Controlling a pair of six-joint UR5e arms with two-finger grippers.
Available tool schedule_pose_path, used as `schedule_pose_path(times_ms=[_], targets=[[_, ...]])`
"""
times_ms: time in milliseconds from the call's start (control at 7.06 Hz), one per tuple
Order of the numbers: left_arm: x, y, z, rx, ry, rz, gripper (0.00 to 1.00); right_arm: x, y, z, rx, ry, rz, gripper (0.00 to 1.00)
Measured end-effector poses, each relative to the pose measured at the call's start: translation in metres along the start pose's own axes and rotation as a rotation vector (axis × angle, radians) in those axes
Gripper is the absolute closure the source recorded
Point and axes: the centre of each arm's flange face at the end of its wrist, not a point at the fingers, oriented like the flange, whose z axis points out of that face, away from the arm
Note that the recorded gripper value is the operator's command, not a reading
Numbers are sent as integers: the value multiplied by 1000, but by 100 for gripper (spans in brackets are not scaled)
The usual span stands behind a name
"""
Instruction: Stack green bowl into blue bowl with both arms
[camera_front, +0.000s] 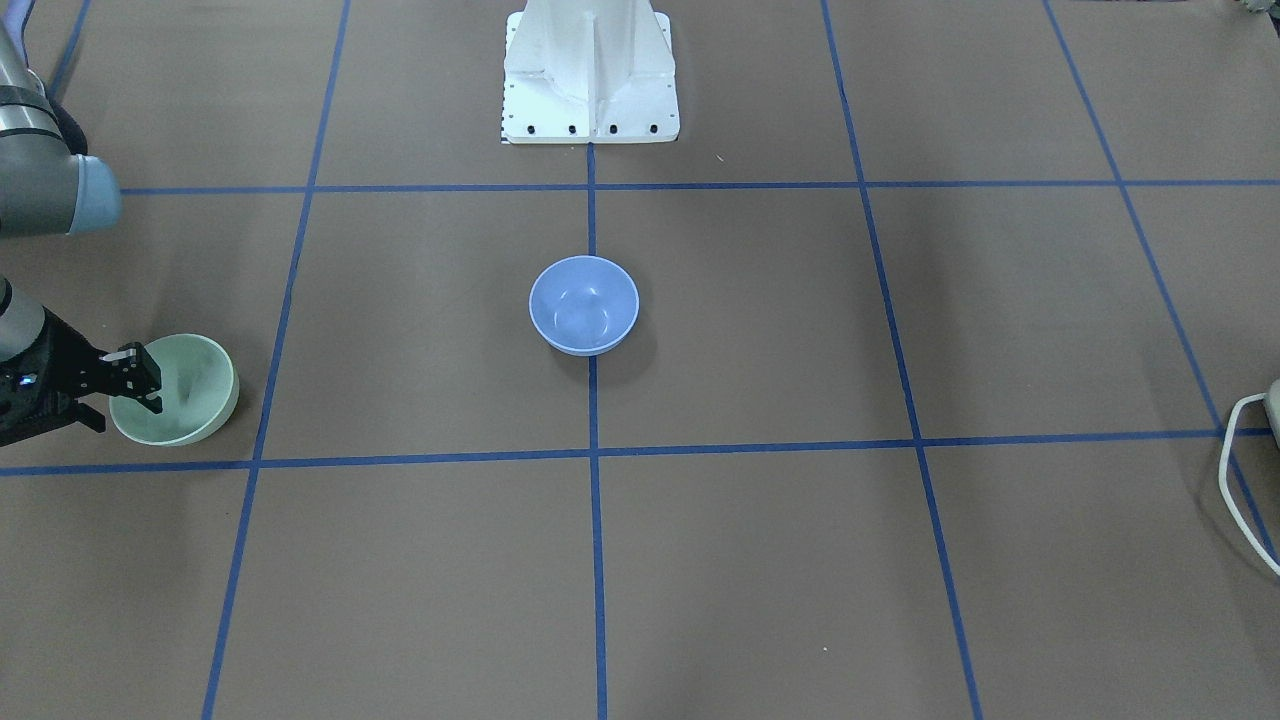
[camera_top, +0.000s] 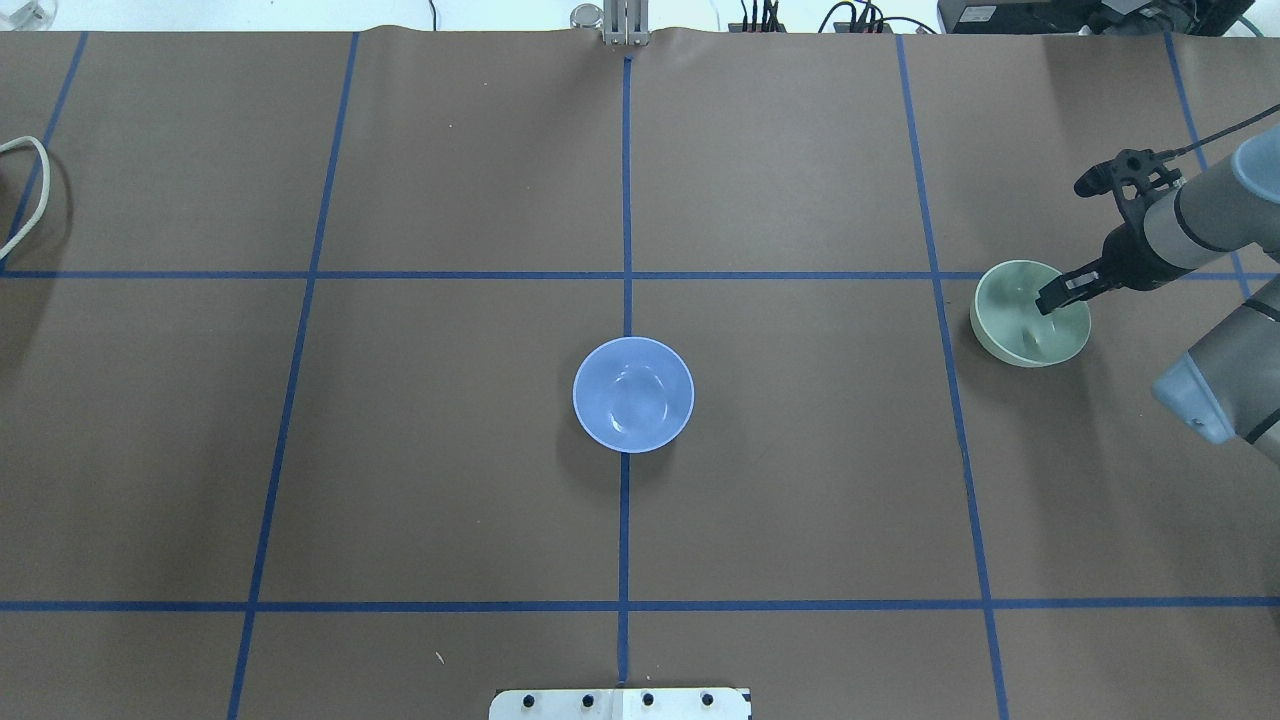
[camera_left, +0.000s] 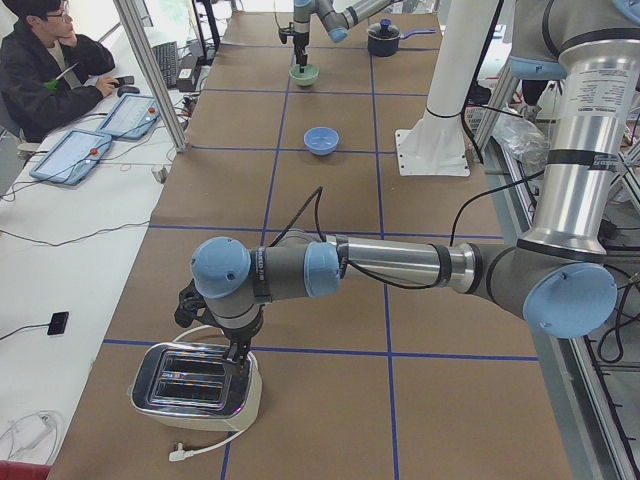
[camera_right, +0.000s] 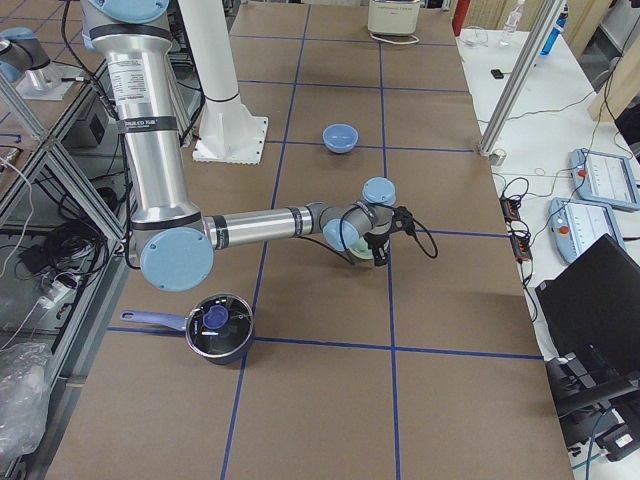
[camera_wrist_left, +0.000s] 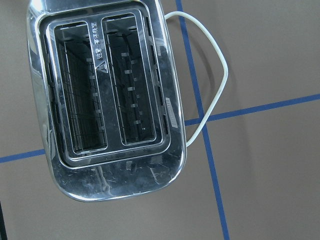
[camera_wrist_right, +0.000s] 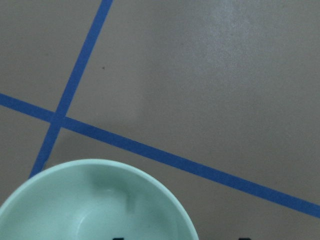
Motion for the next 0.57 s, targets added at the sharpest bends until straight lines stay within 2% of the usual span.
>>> schedule_pose_path(times_ms=[283, 567], targets=[[-5, 12, 9, 25, -10, 22, 1, -3, 0, -3, -5, -23, -2, 100], [-5, 15, 11, 30, -6, 6, 1, -3, -4, -18, -3, -68, 10, 100]])
